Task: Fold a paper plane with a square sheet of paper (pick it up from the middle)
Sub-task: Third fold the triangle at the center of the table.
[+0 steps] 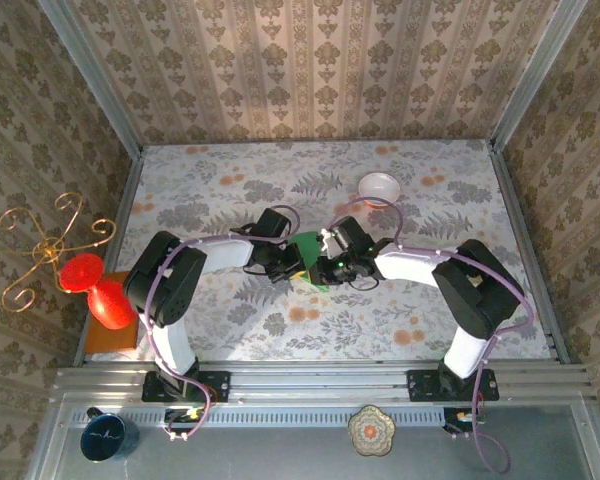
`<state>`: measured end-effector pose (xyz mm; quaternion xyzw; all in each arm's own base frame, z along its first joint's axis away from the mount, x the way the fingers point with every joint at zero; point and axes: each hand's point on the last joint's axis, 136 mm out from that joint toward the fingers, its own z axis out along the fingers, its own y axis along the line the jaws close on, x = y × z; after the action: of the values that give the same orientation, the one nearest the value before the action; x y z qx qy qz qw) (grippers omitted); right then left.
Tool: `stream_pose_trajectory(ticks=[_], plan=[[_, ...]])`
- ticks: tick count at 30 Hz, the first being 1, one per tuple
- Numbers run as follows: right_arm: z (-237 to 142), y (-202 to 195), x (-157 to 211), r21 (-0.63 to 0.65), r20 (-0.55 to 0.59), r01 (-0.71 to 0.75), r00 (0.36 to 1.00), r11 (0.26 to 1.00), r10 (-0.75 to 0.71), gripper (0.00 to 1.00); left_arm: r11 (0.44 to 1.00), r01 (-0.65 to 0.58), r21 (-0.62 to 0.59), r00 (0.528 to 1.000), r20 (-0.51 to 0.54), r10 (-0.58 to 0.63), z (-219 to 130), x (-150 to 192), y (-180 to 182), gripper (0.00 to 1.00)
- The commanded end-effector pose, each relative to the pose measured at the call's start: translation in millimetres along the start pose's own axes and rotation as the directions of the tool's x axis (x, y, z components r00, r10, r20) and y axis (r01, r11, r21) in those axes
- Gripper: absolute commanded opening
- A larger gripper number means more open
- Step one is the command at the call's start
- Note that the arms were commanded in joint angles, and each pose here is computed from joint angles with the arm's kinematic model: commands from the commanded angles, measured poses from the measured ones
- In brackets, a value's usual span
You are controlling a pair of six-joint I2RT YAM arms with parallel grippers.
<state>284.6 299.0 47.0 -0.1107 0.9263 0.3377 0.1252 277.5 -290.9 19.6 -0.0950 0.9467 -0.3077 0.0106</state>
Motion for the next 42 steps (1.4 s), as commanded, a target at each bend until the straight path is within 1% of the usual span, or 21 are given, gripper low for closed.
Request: stream_pose_trajectory(ticks=[1,11,19,27,36,42], plan=[[5.9,4.8,-2.9,-0.014,-0.020,-0.015,1.000,1.000,0.015,0.16,0.996,0.014,-0.083,0.999,-0.034,-0.016,10.2,4.6,24.9,0.10],[16.7,-13.7,-1.1,0.067,-0.046,-0.048,0.998,0.997,0.052,0.15,0.999,0.000,-0.048,0.999,-0.045,-0.003,8.6,6.4,17.4,0.10],[20.4,-22.8,5.7,0.098,-0.066,-0.063,0.995,0.993,0.070,0.14,1.000,-0.011,-0.015,0.999,-0.044,0.010,6.1,4.8,8.0,0.11],[22.3,-29.6,10.6,0.118,-0.077,-0.073,0.994,0.990,0.082,0.14,1.000,-0.007,-0.019,0.999,-0.046,0.006,7.4,5.4,10.2,0.11],[21.8,-34.6,14.5,0.132,-0.085,-0.079,0.992,0.988,0.091,0.14,0.995,0.029,-0.096,0.998,-0.048,-0.034,8.6,6.7,30.6,0.10],[8.2,-27.8,15.4,0.105,-0.083,-0.071,0.993,0.992,0.080,0.14,0.991,0.038,-0.131,0.997,-0.057,-0.046,10.7,8.4,40.0,0.10]])
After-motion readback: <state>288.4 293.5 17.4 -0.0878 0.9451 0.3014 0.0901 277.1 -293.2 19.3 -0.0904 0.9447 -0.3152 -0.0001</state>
